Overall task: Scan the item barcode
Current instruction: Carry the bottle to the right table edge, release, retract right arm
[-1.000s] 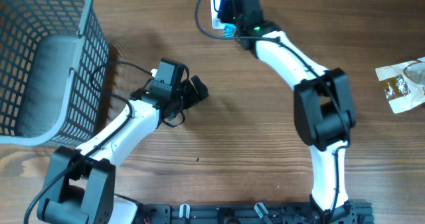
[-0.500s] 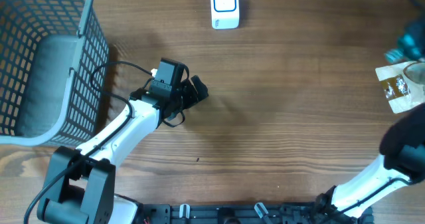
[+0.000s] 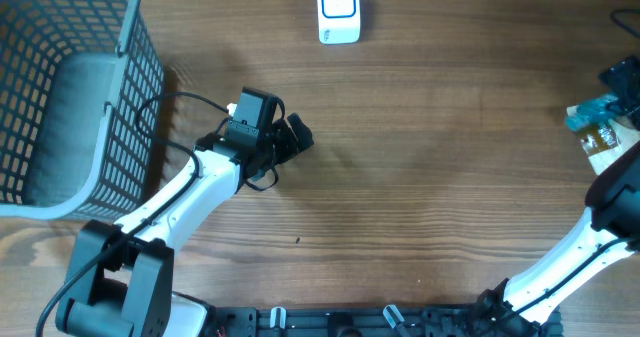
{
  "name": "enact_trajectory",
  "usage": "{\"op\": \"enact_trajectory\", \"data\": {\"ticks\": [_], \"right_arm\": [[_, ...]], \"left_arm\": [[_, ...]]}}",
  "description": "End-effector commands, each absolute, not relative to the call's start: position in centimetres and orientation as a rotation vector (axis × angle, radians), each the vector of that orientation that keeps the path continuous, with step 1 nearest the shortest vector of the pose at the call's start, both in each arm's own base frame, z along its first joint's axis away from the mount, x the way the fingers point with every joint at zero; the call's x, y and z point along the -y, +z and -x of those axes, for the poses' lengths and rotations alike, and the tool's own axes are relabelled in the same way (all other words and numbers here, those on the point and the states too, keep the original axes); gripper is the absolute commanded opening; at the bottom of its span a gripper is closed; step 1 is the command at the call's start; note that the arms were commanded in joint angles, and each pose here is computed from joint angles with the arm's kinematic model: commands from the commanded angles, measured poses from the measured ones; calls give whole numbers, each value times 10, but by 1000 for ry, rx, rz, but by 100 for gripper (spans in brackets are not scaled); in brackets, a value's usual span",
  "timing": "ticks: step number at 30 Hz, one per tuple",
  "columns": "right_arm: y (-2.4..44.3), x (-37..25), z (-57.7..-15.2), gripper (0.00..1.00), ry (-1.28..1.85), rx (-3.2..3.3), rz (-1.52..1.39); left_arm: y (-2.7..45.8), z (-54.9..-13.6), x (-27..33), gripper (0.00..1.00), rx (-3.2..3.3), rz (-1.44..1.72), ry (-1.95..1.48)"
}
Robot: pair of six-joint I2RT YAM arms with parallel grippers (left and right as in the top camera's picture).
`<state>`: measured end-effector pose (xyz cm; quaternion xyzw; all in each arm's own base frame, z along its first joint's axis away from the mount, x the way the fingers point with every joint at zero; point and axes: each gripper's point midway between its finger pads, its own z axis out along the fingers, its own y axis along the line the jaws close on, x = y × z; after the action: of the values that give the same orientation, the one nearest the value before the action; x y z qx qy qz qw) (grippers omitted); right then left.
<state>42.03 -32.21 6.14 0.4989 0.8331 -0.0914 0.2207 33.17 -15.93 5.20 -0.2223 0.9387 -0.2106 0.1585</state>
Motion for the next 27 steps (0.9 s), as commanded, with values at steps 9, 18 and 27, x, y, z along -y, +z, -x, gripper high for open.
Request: {"op": "enact_trajectory", "data": {"ticks": [9,18,27], "right_arm": [[238,256,-416,100,96,-2134,-1124],[356,112,-265,100,195,-2136,-868],[290,28,-174,100,473,-2274,-1076]], "left_arm": [[56,-334,155,100,-2665,615,-584],[56,-334,155,100,-2665,615,-585],[56,-334,155,100,-2665,615,-585]]}}
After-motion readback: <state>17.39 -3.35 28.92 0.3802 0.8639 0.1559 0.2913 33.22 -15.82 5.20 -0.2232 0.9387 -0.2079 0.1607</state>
